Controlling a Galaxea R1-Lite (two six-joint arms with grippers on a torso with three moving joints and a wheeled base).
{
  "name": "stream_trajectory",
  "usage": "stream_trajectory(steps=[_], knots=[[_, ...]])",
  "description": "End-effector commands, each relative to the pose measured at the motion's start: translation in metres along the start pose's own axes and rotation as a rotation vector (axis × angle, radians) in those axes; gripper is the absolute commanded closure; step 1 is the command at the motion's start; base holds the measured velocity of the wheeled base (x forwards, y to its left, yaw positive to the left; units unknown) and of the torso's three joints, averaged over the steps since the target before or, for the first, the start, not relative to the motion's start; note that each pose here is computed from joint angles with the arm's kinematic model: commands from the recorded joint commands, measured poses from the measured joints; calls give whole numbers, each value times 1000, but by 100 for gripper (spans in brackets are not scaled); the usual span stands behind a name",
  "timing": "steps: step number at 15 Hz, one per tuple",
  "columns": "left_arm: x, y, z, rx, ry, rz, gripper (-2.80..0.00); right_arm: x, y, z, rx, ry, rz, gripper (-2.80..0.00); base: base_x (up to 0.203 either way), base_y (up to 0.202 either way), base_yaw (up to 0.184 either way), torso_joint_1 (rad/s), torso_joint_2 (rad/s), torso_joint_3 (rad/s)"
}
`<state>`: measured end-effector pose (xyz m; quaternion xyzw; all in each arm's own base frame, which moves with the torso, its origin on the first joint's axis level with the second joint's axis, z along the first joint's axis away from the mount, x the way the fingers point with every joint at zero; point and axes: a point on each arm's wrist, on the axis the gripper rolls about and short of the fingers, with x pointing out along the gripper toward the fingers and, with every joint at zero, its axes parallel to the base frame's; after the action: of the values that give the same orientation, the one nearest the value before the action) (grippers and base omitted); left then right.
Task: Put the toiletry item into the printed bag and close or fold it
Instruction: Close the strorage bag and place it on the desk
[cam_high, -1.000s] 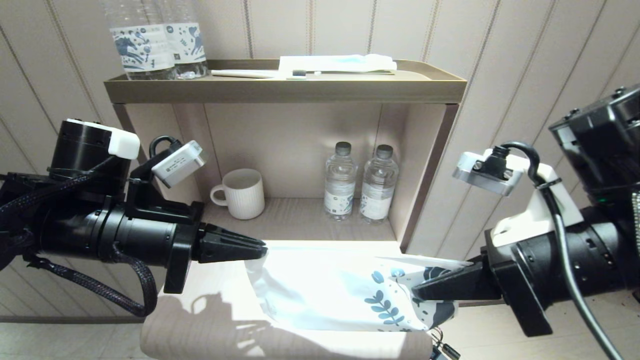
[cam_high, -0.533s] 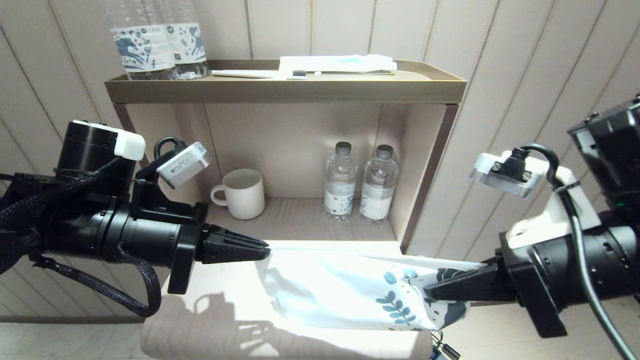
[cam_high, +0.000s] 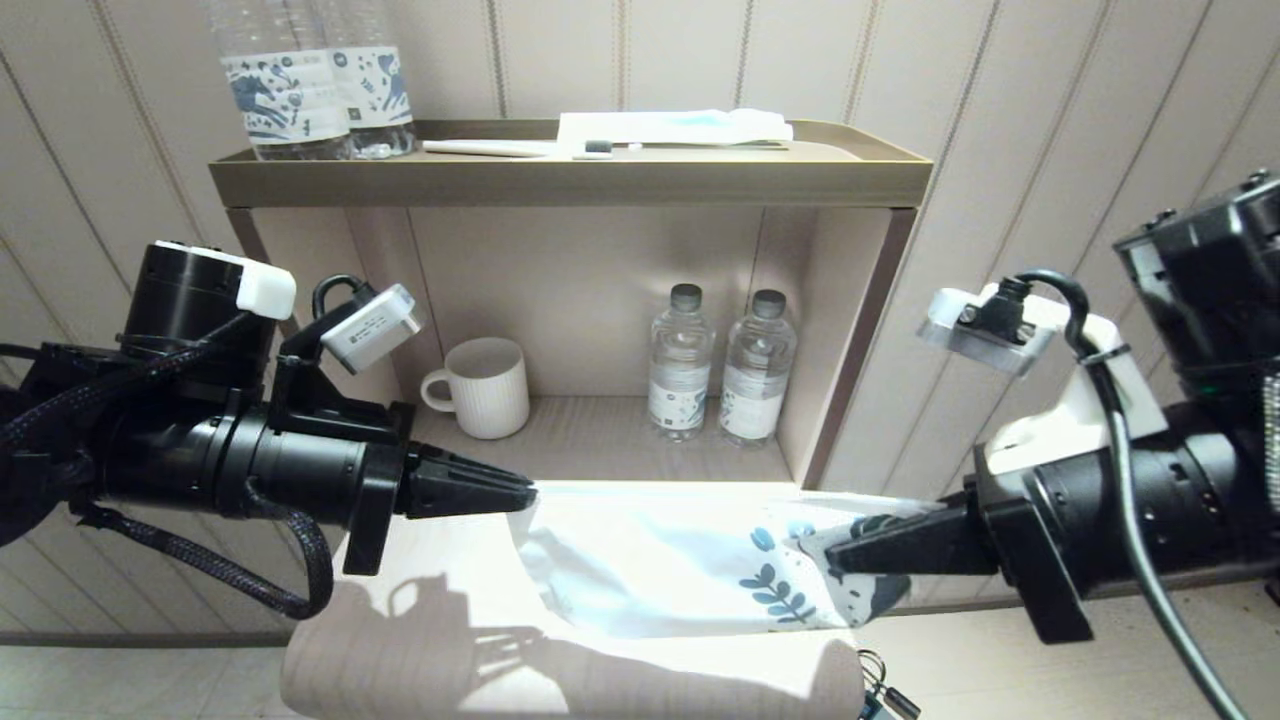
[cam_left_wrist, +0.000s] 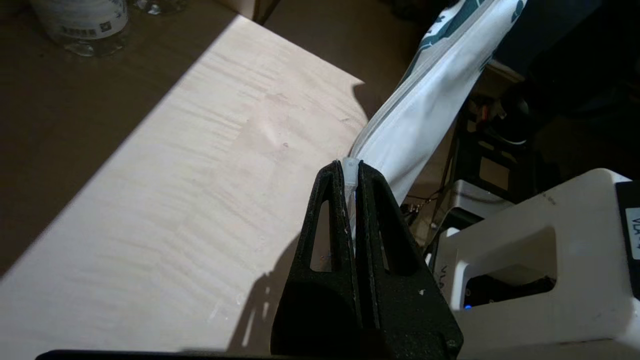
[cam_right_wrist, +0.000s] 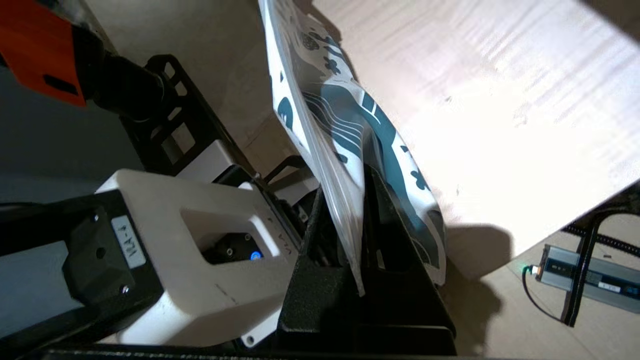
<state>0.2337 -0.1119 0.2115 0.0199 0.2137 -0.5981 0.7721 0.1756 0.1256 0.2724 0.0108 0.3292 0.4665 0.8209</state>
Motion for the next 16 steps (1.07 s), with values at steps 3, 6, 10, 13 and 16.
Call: stream_trajectory(steps=[3,6,10,13,16], knots=[[7,39,-10,-70,24,44,0,41,-22,14,23,39,-5,0,0,0,0,0,0,0],[3,53,-11,-77,14,75,0,65,-34,20,34,72,-8,0,0,0,0,0,0,0],[0,50,-7,-65,2,81,-280,68,-35,21,30,73,-6,0,0,0,0,0,0,0],[-9,42,-2,-38,-18,94,-280,72,-38,21,38,82,-11,0,0,0,0,0,0,0],[-41,31,11,17,-81,170,-280,79,-43,23,41,78,-17,0,0,0,0,0,0,0]])
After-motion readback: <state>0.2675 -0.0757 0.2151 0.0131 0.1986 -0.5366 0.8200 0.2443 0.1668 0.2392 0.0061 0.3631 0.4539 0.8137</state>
